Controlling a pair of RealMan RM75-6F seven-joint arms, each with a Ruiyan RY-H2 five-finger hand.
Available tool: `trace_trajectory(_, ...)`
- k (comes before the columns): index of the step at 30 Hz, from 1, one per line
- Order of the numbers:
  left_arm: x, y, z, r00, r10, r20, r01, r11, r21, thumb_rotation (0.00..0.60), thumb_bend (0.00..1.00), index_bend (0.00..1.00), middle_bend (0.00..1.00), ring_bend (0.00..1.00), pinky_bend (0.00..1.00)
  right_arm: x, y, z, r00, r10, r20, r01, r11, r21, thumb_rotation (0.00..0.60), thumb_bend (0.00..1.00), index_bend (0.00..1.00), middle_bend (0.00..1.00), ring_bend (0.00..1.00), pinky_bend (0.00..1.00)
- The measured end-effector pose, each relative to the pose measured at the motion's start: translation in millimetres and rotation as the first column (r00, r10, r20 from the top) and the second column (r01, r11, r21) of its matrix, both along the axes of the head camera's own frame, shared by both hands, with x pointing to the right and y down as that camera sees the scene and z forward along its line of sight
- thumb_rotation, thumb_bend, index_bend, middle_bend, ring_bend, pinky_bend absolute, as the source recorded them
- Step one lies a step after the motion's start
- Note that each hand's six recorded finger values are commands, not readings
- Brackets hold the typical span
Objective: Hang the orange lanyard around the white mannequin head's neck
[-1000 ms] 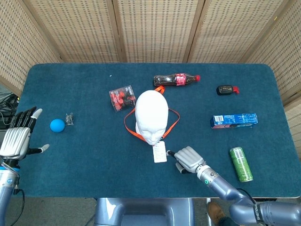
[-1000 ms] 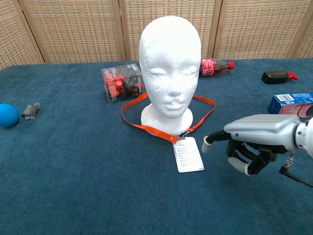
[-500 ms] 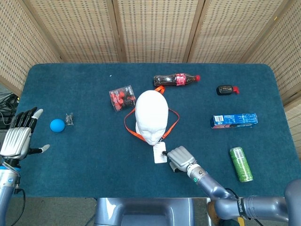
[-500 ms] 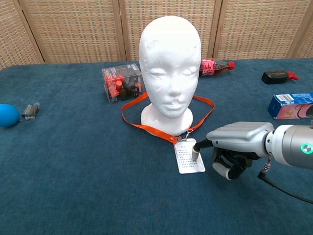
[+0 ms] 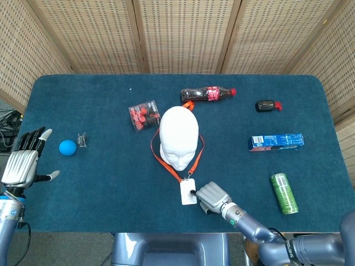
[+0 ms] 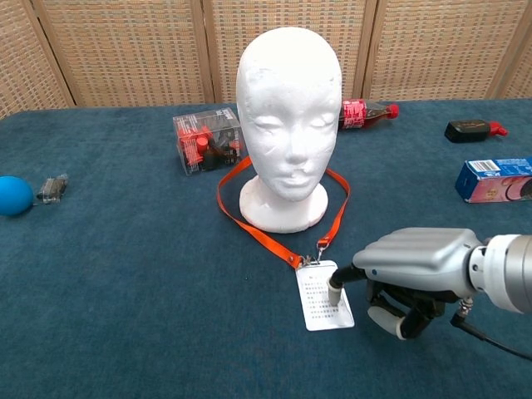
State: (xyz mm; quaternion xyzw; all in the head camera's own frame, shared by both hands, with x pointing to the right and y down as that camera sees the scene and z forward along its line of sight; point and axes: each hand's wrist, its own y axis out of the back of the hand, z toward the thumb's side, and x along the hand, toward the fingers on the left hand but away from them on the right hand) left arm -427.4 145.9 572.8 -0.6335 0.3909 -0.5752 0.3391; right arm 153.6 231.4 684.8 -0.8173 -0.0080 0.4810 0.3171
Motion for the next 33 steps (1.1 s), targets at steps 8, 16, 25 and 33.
trace_trajectory(8, -0.2, 0.3, -0.3, 1.0, -0.003, 0.0, 0.003, 1.0, -0.003, 0.6, 0.01, 0.0, 0.0, 0.0, 0.0, -11.3, 14.9, -16.4, 0.996, -0.057, 0.062, 0.057, 0.998, -0.01, 0.6, 0.81, 0.29, 0.79, 0.73, 0.92)
trace_trajectory(16, -1.0, 0.4, -1.3, 1.0, -0.005, -0.003, 0.005, 1.0, 0.002, 0.6, 0.01, 0.0, 0.0, 0.0, 0.0, -18.9, -5.2, -42.7, 0.985, -0.005, 0.171, -0.006, 0.998, 0.059, 0.6, 0.81, 0.29, 0.79, 0.73, 0.92)
trace_trajectory(25, -1.7, 6.7, -5.3, 1.0, 0.005, -0.006, -0.005, 1.0, 0.018, 0.6, 0.01, 0.0, 0.0, 0.0, 0.0, 51.1, -63.2, -96.8, 0.968, 0.107, 0.229, -0.171, 0.943, 0.284, 0.6, 0.81, 0.3, 0.78, 0.72, 0.92)
trace_trajectory(33, -10.8, 23.3, -11.4, 1.0, -0.008, -0.008, 0.008, 1.0, 0.03, 0.6, 0.01, 0.0, 0.0, 0.0, 0.0, 157.7, -78.7, -117.5, 0.935, 0.249, 0.253, -0.342, 0.822, 0.455, 0.6, 0.14, 0.07, 0.2, 0.13, 0.21)
